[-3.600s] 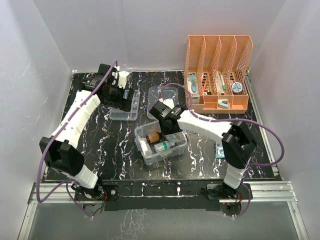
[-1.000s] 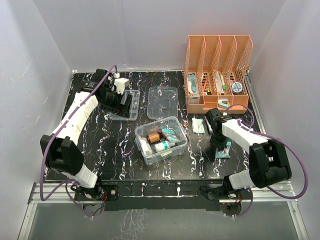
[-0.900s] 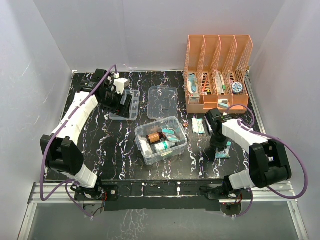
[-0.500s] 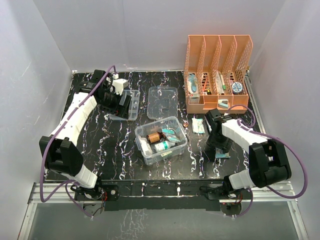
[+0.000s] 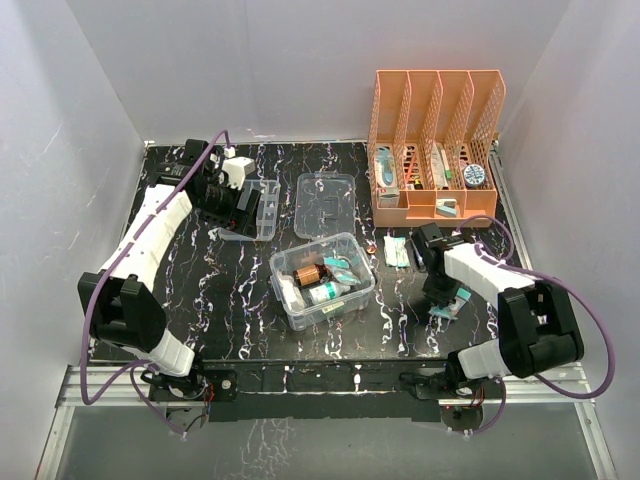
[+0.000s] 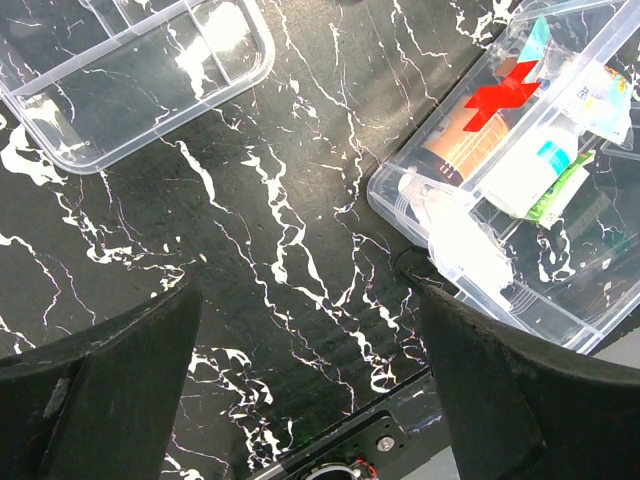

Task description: Organize the medicine kit

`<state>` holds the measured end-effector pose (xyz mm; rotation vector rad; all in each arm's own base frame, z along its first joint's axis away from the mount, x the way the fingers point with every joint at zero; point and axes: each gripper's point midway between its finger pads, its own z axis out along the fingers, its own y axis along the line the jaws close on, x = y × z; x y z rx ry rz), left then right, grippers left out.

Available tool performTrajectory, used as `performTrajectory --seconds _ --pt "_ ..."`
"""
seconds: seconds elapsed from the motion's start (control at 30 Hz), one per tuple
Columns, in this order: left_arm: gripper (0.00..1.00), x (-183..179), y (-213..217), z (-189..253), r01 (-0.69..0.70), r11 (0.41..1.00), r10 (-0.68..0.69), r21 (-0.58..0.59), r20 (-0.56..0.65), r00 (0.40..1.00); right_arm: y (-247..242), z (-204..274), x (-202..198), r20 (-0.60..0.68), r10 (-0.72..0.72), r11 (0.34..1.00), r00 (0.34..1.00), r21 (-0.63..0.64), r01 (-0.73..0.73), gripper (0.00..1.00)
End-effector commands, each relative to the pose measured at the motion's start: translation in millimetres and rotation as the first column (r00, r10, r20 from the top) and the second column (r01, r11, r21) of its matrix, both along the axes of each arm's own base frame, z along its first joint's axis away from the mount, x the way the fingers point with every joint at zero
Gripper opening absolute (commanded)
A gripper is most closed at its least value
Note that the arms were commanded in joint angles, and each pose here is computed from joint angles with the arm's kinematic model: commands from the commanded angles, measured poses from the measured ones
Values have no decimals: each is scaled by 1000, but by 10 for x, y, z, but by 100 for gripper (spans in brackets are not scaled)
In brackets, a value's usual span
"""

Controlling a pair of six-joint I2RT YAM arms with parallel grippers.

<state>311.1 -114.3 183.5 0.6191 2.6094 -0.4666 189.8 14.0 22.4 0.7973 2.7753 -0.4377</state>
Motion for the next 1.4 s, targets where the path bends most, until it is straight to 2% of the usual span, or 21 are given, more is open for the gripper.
performTrajectory --seconds 0.0,0.13,0.3,0.4,0.5,0.63,0.67,0.77,0.93,1.1,1.37 --pt "88 -97 17 173 6 1000 -5 -24 28 1000 33 97 88 82 -31 999 996 26 29 0" --pt "88 -69 38 166 -5 1000 6 -17 27 1000 110 619 231 191 -38 998 981 54 29 0" --pt "88 -24 82 178 -27 1000 27 -5 32 999 376 1722 420 375 16 996 927 79 -50 0" --pt "88 9 87 187 -36 999 36 -4 35 999 769 2158 595 454 91 980 886 120 -161 0" --pt "88 42 84 176 -46 999 46 -3 28 999 1359 2347 775 488 212 943 847 127 -309 0" --pt "88 31 91 153 -51 999 51 -1 13 999 2242 2327 934 477 393 858 786 116 -500 0" --pt "88 18 94 150 -50 999 50 -1 10 999 2399 2370 912 483 444 825 755 107 -554 0" --pt "88 -9 87 158 -35 999 35 -3 9 999 2763 2185 891 431 538 767 725 107 -633 0" --pt "88 -25 88 185 -22 1000 22 -2 8 1000 2831 1922 743 378 596 716 708 149 -682 0" --pt "88 -23 91 168 -26 1000 26 2 -5 1000 2697 1744 600 343 638 686 689 153 -711 0" --pt "87 -25 40 188 -16 1000 16 -21 -29 999 2815 1352 605 263 740 584 619 205 -785 0"
